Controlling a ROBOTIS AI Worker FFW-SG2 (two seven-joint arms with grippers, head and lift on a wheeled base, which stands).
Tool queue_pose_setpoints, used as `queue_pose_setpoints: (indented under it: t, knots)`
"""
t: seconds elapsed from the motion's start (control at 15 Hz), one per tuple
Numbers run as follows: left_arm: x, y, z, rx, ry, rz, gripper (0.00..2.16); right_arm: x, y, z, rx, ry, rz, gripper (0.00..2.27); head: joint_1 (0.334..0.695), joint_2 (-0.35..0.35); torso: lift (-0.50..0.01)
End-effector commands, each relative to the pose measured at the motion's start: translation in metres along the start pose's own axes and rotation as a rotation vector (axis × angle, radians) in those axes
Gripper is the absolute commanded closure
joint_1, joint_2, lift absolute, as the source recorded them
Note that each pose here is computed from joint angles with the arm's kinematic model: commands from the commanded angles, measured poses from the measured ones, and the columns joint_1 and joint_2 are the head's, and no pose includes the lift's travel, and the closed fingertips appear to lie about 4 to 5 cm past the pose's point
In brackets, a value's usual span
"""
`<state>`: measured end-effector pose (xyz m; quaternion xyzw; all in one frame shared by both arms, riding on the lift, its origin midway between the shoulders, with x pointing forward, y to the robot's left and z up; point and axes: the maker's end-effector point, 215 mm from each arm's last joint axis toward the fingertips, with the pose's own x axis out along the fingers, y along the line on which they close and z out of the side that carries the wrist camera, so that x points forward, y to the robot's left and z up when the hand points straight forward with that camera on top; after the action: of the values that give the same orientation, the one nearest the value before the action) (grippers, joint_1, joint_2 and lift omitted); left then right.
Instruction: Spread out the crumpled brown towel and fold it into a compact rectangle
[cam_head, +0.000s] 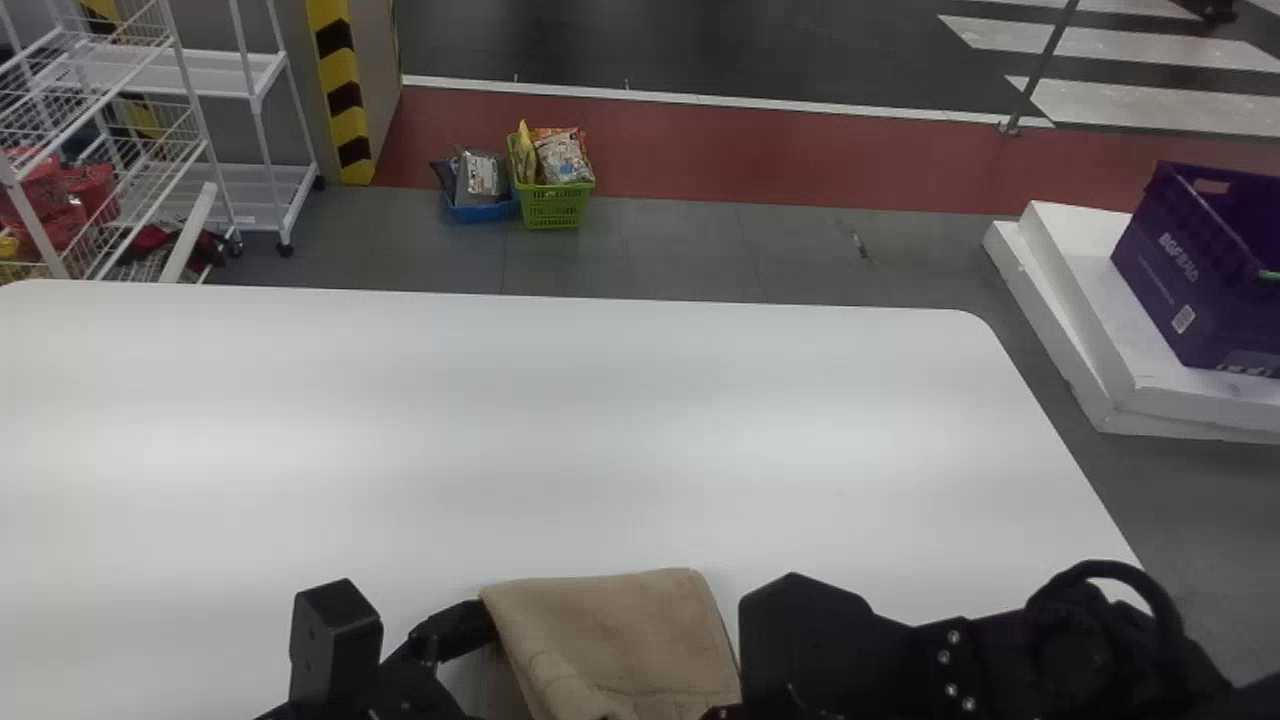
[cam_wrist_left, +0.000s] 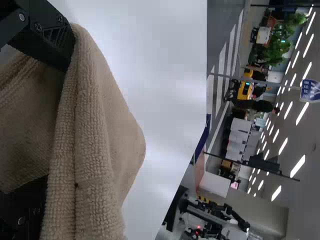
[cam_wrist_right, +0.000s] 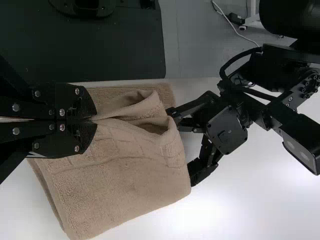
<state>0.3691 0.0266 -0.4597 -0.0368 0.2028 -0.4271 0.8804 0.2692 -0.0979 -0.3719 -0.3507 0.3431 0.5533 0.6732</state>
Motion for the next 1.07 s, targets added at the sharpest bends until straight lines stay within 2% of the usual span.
queue_pose_setpoints:
  t: [0.0, 0.47, 0.53, 0.6, 0.67, 0.8, 1.0]
  knots:
    - [0.001, -0.002, 0.001, 0.002, -0.006, -0.002, 0.19, 0.007, 0.008, 0.003, 0.009, -0.004, 0.024, 1.18, 0.695, -0.132, -0.127]
    - [0.001, -0.004, 0.002, 0.005, -0.011, -0.007, 0.19, 0.023, 0.022, 0.009, 0.044, -0.015, 0.059, 1.16, 0.695, -0.105, -0.127]
    - [0.0, -0.004, 0.003, 0.006, -0.012, -0.006, 0.19, 0.023, 0.023, 0.009, 0.05, -0.015, 0.061, 0.98, 0.695, -0.103, -0.127]
    - [0.0, -0.004, 0.002, 0.005, -0.011, -0.006, 0.19, 0.023, 0.023, 0.008, 0.066, -0.014, 0.059, 0.56, 0.695, -0.1, -0.127]
    - [-0.001, -0.003, 0.002, 0.005, -0.011, -0.004, 0.19, 0.023, 0.022, 0.006, 0.087, -0.012, 0.056, 0.26, 0.695, -0.099, -0.127]
    - [-0.001, -0.004, 0.002, 0.005, -0.011, -0.007, 0.19, 0.019, 0.016, 0.007, 0.118, -0.02, 0.042, 0.14, 0.695, -0.1, -0.127]
    - [-0.001, -0.002, 0.002, 0.005, -0.011, -0.004, 0.19, 0.005, 0.001, 0.008, 0.218, -0.072, 0.037, 0.14, 0.695, -0.107, -0.127]
